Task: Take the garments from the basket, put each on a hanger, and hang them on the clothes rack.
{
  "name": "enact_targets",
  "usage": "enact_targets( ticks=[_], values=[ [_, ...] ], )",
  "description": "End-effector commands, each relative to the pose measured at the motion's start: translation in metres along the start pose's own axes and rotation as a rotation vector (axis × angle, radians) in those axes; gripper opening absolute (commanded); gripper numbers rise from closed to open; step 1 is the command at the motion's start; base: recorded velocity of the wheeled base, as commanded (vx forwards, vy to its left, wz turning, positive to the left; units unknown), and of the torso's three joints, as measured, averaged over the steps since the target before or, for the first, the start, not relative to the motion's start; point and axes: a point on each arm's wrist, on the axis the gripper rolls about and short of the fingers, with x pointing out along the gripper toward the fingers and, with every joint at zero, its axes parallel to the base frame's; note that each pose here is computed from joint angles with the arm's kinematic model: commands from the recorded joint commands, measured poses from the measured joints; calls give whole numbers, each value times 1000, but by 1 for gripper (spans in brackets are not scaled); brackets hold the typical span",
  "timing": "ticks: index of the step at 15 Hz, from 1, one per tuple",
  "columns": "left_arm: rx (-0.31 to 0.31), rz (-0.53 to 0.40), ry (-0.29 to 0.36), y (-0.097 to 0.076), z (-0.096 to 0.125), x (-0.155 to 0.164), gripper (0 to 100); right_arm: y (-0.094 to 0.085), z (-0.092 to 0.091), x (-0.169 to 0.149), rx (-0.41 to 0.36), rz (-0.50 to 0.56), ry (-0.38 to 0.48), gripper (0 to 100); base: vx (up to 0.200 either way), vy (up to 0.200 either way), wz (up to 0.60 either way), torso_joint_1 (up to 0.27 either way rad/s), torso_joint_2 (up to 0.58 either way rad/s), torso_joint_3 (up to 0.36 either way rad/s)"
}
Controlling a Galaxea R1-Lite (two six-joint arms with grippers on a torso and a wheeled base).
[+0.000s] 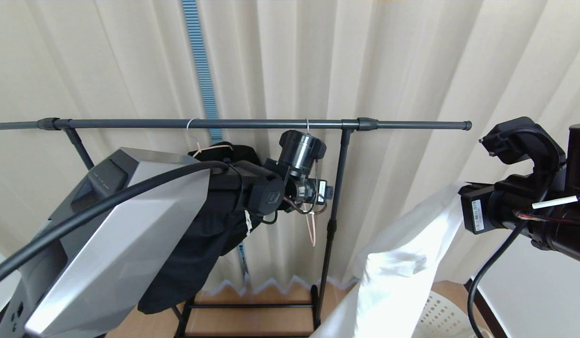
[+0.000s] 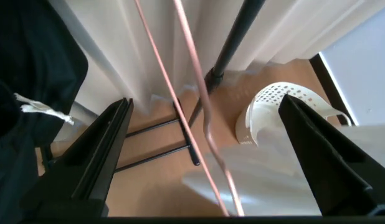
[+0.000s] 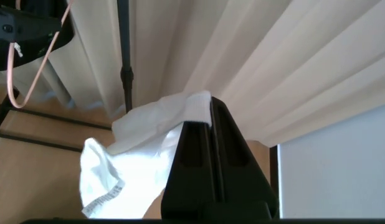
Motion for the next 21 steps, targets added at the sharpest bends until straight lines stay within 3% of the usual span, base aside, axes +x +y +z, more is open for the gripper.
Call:
enact_targets(
  ticks=[1,9,10,18,21],
  values=[
    [3,27,7,-2,-10,23,100,1,0,1,-2,1,2,0,0,0,0,0,0,0],
    [-3,39,3,-1,-15,40,100,1,-1,1,-3,1,5,0,0,0,0,0,0,0],
    [-3,39,3,-1,-15,40,0,1,-1,2,-4,1,6,0,0,0,0,0,0,0],
    [-9,44,-7,2,-12,38,0,1,-2,1,-4,1,8,0,0,0,0,0,0,0],
    [-15,100,-22,7,-9,37,0,1,-2,2,-6,1,10,0,0,0,0,0,0,0]
  ],
)
